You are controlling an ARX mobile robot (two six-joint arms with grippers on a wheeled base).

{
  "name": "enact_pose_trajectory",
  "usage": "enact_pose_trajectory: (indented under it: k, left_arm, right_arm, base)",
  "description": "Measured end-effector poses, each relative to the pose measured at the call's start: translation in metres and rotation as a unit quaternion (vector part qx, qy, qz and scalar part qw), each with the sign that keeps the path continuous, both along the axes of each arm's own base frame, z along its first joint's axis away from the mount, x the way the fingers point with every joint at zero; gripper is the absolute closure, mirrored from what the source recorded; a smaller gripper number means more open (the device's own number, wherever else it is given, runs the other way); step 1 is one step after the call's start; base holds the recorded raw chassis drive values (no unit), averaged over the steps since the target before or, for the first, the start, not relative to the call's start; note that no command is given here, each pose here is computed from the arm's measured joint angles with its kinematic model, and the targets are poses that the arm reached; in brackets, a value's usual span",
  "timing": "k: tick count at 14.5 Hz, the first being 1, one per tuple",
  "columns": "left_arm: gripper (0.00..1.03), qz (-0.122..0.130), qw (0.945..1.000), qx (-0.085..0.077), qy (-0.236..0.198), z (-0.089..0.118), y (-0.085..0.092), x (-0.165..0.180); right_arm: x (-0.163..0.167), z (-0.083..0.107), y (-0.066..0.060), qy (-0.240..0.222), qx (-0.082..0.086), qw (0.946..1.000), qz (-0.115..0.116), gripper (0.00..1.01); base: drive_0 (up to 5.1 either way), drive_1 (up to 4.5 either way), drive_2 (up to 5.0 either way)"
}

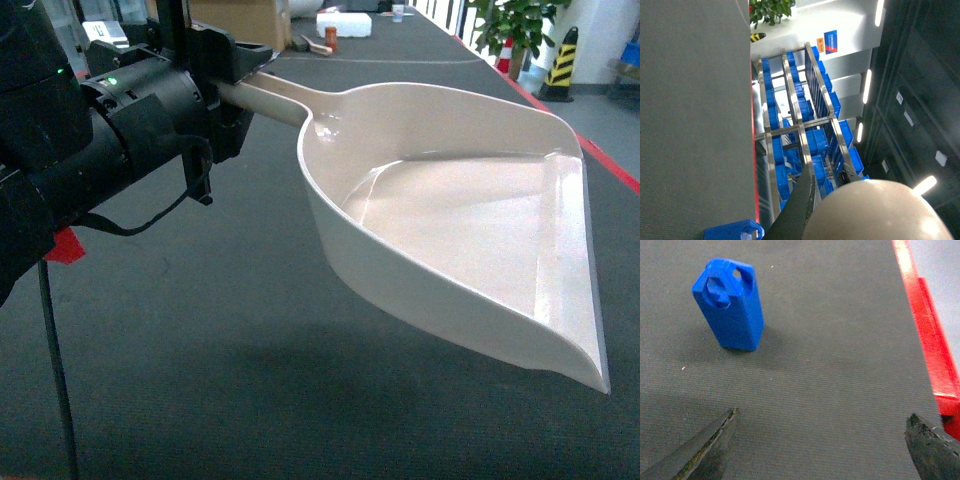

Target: Place part in tray to right shelf

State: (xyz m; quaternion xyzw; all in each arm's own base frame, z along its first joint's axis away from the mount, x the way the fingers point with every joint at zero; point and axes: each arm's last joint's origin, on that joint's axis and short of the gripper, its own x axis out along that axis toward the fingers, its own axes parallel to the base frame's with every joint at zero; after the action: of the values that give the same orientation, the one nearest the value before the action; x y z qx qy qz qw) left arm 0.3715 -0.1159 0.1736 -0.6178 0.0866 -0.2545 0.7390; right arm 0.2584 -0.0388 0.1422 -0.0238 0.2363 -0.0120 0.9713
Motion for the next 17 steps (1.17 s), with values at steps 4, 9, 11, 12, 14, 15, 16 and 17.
enact_pose_trajectory:
  k: [4,9,11,12,14,15,16,17]
  left_arm:
    - [0.91,0.0,1.0,0.0,0.0,0.0,0.0,0.0]
    - [0.91,0.004,1.0,-0.001,0.0,0.0,0.0,0.0]
    - [0.91,0.011,0.9999,0.0,-0.001,0.0,0.003,0.001]
    - [0.91,0.013,0.9999,0.0,-0.001,0.0,0.003,0.001]
    - [0.91,0.006,1.0,0.002,-0.001,0.0,0.002,0.001]
    - [0.91,0.002,1.0,0.002,-0.001,0.0,0.0,0.0]
    - [0.91,0.002,1.0,0.002,-0.001,0.0,0.0,0.0]
    - [0.91,0.002,1.0,0.002,-0.001,0.0,0.0,0.0]
  right_arm:
    - [0.099,-0.032,0.032,0.03,0.009,0.9935,0.109,0.03]
    - [0.152,-0.061,0.056,0.014,0.006,0.9918,0.127,0.05]
    - [0.164,-0.063,0.065,-0.001,0.012,0.9921,0.125,0.29]
    - [0.167,-0.064,0.065,-0.006,0.007,0.9937,0.112,0.38]
    - [0.163,-0.064,0.061,-0.015,0.001,0.9976,0.068,0.54]
    - [0.147,-0.058,0.051,-0.006,-0.004,0.9992,0.039,0.54]
    - [0.127,-0.034,0.034,-0.004,-0.014,0.9999,0.0,0.54]
    - [0.11,0.015,0.023,-0.058,-0.026,0.9974,-0.034,0.54]
  base:
    - [0.0,0.0,0.0]
    - [0.0,0.0,0.0]
    - [0.0,0.0,0.0]
    - [0.0,0.0,0.0]
    - [0.0,0.0,0.0]
    - [0.0,0.0,0.0]
    - [0.0,0.0,0.0]
    - [0.0,0.0,0.0]
